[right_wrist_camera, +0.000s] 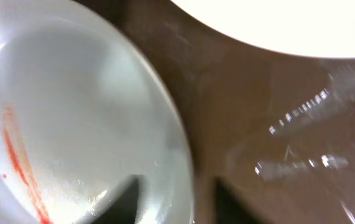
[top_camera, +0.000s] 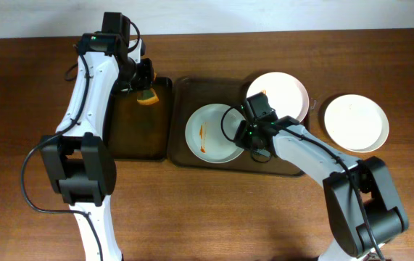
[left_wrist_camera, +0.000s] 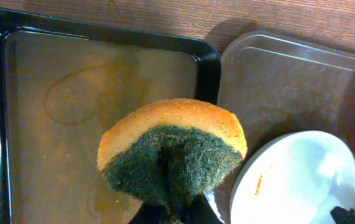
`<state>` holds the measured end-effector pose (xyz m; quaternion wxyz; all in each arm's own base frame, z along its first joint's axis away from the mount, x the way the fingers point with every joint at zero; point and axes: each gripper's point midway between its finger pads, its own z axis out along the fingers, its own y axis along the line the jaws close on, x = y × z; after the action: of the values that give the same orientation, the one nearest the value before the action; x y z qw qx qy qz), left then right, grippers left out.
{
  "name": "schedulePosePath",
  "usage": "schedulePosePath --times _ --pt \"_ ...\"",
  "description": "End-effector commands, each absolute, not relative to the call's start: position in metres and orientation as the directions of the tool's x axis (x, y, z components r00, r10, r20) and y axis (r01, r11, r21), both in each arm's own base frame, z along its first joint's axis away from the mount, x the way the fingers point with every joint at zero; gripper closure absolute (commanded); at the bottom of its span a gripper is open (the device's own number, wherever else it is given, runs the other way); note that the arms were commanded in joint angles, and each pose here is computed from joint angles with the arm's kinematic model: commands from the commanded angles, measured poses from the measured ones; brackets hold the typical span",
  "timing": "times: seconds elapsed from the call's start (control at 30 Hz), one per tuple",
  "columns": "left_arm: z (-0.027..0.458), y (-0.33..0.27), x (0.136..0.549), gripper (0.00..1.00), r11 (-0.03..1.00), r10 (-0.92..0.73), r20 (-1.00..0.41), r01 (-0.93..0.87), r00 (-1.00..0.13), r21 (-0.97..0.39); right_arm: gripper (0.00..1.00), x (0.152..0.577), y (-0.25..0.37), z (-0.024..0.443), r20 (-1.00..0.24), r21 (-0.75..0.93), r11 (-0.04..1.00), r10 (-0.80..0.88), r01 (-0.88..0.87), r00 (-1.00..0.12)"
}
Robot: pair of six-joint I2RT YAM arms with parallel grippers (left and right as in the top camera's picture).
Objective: Clean dirty plates on tray and stack at the side
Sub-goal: 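Place plate on table right of tray, grasp next plate rim, then scrub the second plate with the sponge in left gripper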
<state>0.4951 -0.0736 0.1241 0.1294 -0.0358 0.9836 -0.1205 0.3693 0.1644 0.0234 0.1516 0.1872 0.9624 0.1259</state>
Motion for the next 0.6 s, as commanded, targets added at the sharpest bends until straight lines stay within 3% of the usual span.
schedulePosePath --times 0.0,0.1,0.23,0.37,0.43,0.5,0.57 --pt "0.129 -0.072 0.494 1.0 0.968 -0.097 -0.256 -0.031 -0.962 -0.249 0.52 0.386 0.171 0.032 -0.32 0.312 0.928 0.304 0.203 -0.897" --pt "0.129 -0.072 0.494 1.0 0.968 -0.097 -0.256 -0.031 -0.962 -0.249 0.49 0.395 0.155 0.03 -0.336 0.304 0.939 0.262 0.159 -0.905" --pt "0.13 -0.073 0.496 1.0 0.968 -0.097 -0.263 -0.029 -0.96 -0.25 0.6 0.394 0.149 0.014 -0.26 0.392 0.918 0.178 0.064 -0.949" --pt "0.13 -0.088 0.494 1.0 0.968 -0.066 -0.267 0.003 -0.961 -0.25 0.62 0.392 0.17 -0.007 -0.193 0.438 0.899 0.116 0.021 -0.974" --pt "0.13 -0.096 0.493 1.0 0.968 -0.051 -0.267 0.018 -0.962 -0.25 0.73 0.393 0.171 -0.006 -0.185 0.444 0.895 0.14 0.044 -0.973" --pt "0.13 -0.105 0.49 1.0 0.968 -0.032 -0.264 0.036 -0.964 -0.25 0.96 0.397 0.171 -0.005 -0.173 0.455 0.886 0.192 0.094 -0.966" --pt "0.129 -0.115 0.484 1.0 0.967 -0.011 -0.249 0.053 -0.969 -0.248 0.96 0.398 0.171 -0.004 -0.158 0.466 0.874 0.234 0.137 -0.959"
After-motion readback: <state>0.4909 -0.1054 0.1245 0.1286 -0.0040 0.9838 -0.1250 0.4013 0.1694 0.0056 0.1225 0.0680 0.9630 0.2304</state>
